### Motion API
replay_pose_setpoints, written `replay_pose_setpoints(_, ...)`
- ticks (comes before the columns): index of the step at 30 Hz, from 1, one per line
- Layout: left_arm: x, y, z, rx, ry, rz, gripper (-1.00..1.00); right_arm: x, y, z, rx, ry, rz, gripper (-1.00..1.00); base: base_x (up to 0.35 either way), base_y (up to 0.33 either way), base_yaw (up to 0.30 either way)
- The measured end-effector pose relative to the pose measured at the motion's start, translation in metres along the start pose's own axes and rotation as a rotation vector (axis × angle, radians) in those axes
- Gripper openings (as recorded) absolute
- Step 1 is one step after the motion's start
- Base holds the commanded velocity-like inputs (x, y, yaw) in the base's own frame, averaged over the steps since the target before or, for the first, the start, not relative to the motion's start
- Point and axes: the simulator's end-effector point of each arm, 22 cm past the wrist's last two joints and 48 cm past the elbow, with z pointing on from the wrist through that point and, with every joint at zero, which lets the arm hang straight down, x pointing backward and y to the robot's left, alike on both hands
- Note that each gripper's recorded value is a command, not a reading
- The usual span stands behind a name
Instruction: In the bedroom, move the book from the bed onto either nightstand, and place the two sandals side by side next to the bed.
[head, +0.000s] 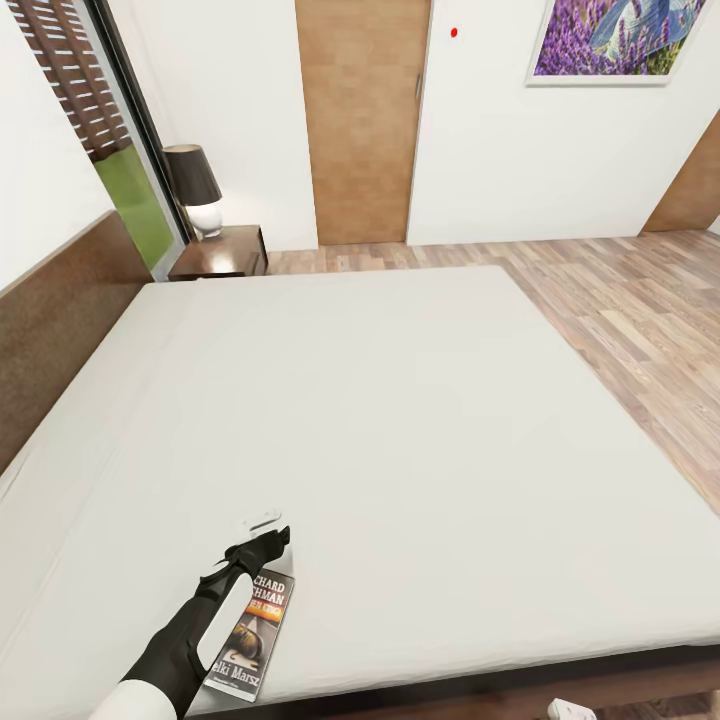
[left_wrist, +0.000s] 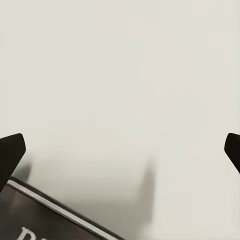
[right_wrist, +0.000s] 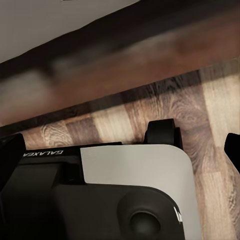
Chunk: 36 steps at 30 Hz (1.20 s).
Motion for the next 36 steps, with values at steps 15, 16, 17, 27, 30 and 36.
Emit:
replay_pose_setpoints(15,0.009,0.003,0.013,0.0,0.0,0.0,1.0,0.002,-0.005,0.016,0.0,0.0,0.0,1.0,0.0,0.0,0.0)
replay_pose_setpoints(16,0.01,0.003,0.015,0.0,0.0,0.0,1.0,0.002,-0.005,0.017,0.0,0.0,0.0,1.0,0.0,0.0,0.0)
replay_pose_setpoints(17,0.011,0.004,0.016,0.0,0.0,0.0,1.0,0.002,-0.006,0.019,0.0,0.0,0.0,1.0,0.0,0.0,0.0)
replay_pose_setpoints(27,0.011,0.004,0.016,0.0,-0.001,0.0,1.0,0.002,-0.006,0.019,0.0,0.0,0.0,1.0,0.0,0.0,0.0)
replay_pose_setpoints(30,0.014,0.005,0.02,0.0,-0.001,0.0,1.0,0.003,-0.007,0.024,0.0,0.0,0.0,1.0,0.0,0.0,0.0)
replay_pose_setpoints(36,0.02,0.007,0.028,0.0,-0.001,0.0,1.0,0.004,-0.01,0.034,0.0,0.0,0.0,1.0,0.0,0.0,0.0)
